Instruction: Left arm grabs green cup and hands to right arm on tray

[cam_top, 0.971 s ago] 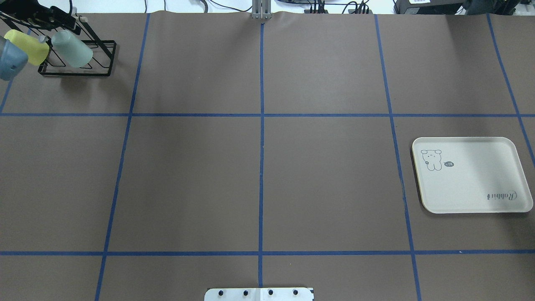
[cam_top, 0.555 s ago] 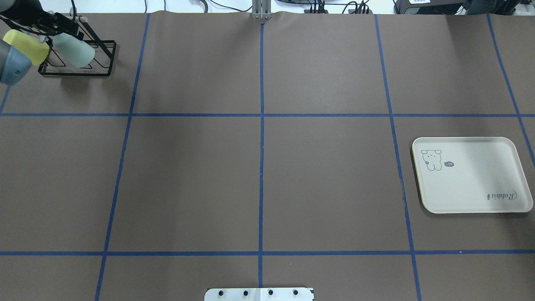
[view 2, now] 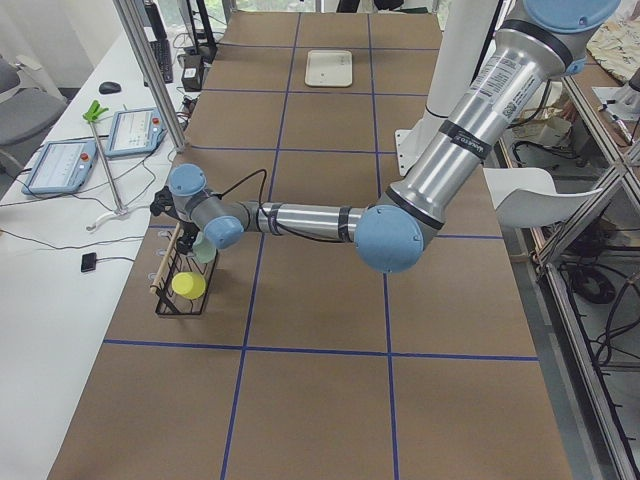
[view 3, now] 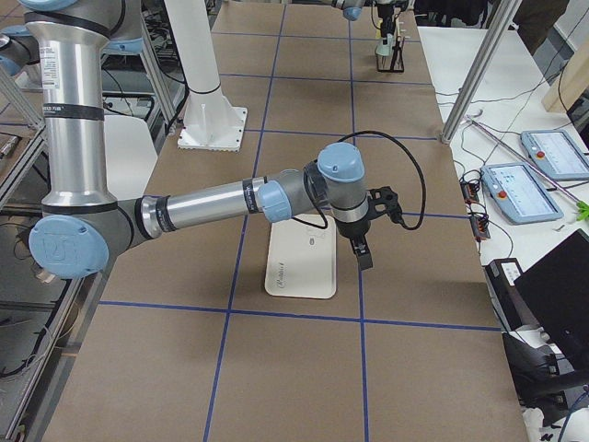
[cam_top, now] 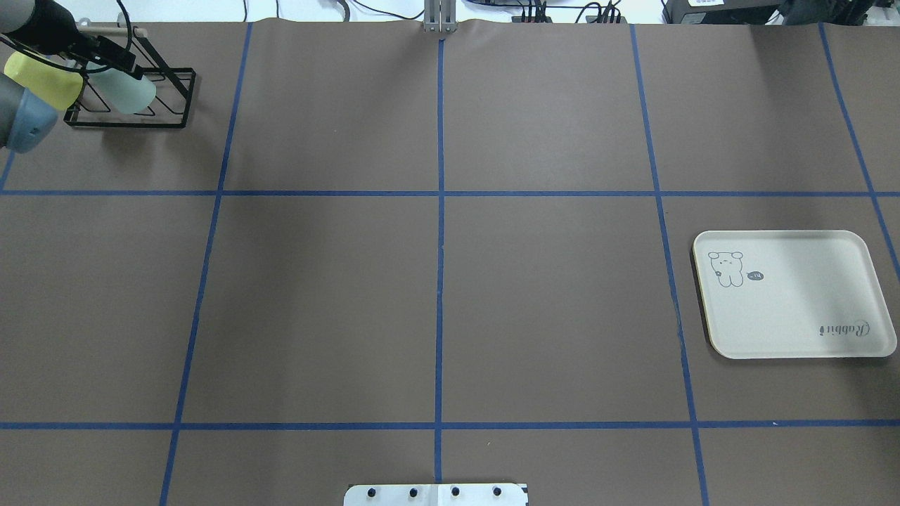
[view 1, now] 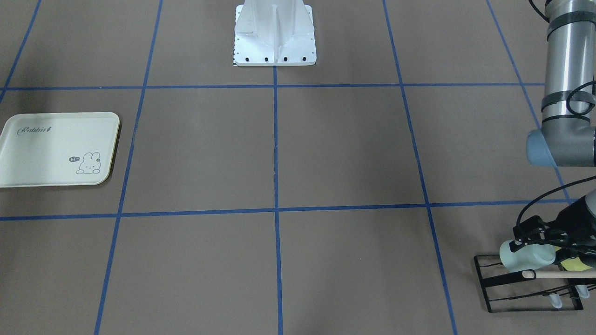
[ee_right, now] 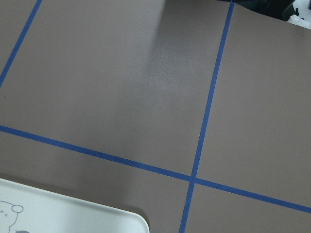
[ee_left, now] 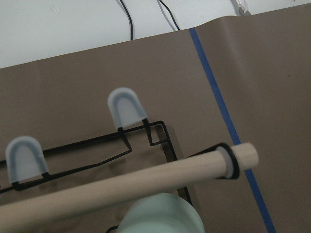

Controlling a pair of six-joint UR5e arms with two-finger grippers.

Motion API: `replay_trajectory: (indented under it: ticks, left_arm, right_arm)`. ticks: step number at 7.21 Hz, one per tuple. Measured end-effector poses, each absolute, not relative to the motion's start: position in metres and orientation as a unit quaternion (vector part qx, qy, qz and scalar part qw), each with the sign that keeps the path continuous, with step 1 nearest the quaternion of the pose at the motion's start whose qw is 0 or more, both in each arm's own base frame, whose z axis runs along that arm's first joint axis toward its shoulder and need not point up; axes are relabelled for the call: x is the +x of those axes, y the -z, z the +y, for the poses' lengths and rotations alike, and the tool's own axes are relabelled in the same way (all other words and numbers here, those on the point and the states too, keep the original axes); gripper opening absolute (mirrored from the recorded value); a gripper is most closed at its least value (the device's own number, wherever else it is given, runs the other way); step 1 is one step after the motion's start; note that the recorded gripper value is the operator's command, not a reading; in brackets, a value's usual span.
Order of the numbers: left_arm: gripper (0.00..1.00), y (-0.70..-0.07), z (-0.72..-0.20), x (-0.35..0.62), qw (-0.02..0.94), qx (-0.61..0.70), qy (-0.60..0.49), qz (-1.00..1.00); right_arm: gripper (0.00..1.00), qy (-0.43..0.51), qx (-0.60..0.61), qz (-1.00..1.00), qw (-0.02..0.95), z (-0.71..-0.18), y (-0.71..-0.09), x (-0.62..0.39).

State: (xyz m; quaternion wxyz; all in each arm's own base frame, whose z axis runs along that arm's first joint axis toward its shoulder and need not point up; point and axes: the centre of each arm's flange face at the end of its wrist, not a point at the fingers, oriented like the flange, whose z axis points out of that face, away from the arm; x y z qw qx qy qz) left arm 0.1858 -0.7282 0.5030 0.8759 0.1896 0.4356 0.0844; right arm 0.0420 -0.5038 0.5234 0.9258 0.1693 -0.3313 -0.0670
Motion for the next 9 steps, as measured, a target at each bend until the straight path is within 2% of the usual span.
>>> replay_trajectory:
  ticks: [3,5,7,9]
  left_arm:
    - [1.0,-0.505,-0.7276,0.1851,0.876,0.191,-0.087,0.434]
    - [0.95,-0.5057,-0.7278,0.1835,0.876,0.193,-0.092,0.432]
    - [0.81,-0.5048,-0.728,0.1825,0.876,0.195,-0.093,0.431]
    - [0.55,-0.5031,-0.7291,0.1813,0.877,0.202,-0.092,0.426]
  right_arm:
    - [1.0,0.067,0.169,-0.332,0.926,-0.5037,-0.5233,0.0419]
    - [1.0,0.067,0.169,-0.332,0.925,-0.5037,-0.5232,0.0419]
    - [1.0,0.067,0.169,-0.332,0.925,-0.5037,-0.5232,0.0418]
    - [1.0,0.067,0.169,-0.333,0.925,-0.5037,-0.5232,0.0418]
